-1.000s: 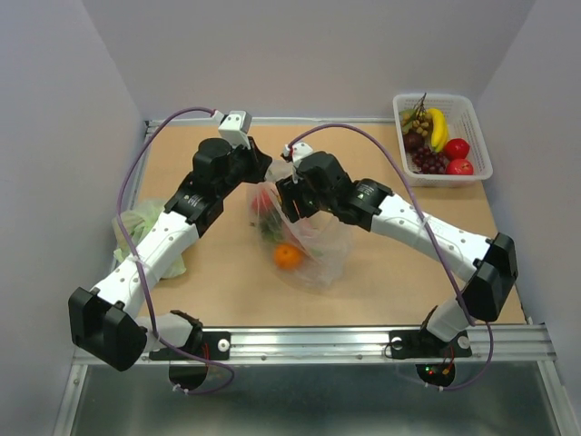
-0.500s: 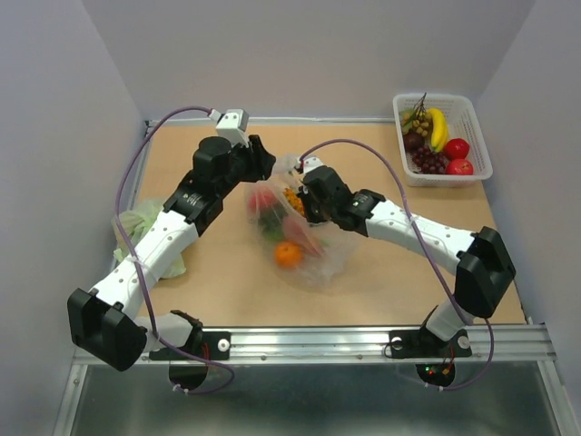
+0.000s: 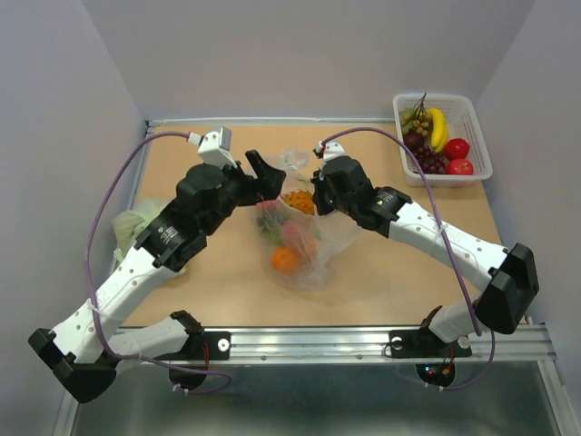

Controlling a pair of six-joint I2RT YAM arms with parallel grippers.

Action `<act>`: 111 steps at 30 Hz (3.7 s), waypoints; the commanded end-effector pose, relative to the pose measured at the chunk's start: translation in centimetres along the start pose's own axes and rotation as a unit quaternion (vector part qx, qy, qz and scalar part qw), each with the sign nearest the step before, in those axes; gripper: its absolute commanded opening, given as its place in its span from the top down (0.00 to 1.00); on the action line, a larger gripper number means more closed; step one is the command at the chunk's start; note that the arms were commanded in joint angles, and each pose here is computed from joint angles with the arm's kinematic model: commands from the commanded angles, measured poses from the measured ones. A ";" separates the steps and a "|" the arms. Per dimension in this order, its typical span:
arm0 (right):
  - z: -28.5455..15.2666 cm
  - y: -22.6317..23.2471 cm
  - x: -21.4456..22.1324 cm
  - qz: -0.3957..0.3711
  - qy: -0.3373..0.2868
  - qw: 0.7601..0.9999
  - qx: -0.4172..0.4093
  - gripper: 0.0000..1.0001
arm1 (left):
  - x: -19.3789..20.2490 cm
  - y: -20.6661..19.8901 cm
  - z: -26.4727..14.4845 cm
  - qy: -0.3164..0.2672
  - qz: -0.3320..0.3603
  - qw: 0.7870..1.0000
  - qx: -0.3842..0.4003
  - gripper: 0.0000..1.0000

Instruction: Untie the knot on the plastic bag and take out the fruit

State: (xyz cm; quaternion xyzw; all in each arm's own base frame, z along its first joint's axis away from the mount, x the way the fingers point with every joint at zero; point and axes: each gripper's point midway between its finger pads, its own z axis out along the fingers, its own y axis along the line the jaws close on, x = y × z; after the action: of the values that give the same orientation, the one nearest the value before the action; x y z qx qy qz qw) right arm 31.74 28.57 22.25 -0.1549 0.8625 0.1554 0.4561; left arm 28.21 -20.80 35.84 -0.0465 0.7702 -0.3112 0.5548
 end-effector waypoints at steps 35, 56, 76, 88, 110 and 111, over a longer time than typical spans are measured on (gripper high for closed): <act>-0.2 -6.4 -3.5 0.047 -0.055 0.995 0.074 0.99 | 16.6 17.0 1.7 0.063 -0.099 0.959 -0.259 1.00; -4.6 -4.9 -9.4 0.056 -0.099 0.992 -0.058 0.35 | 10.7 11.7 2.8 0.091 -0.009 0.992 -0.084 1.00; -5.4 -0.1 15.5 0.138 0.167 0.972 -0.090 0.46 | 15.5 10.4 1.7 0.118 -0.028 0.988 -0.096 0.99; -10.6 -0.2 11.6 0.117 0.124 0.979 -0.114 0.37 | 20.8 9.5 1.9 0.168 -0.033 0.982 -0.085 0.99; 2.0 -1.1 3.4 0.006 0.042 0.999 0.006 0.12 | 16.6 5.5 1.9 0.162 0.021 0.986 -0.024 0.99; 2.8 -1.3 3.8 0.008 0.042 0.999 0.012 0.12 | 16.9 5.7 1.8 0.165 0.026 0.986 -0.024 0.99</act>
State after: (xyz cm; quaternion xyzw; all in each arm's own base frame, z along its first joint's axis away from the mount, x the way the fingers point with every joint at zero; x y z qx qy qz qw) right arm 29.01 27.87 17.44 -0.1844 0.9030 0.1651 0.3512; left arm 25.10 -23.50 16.44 -0.0165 0.8745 -0.2617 0.4079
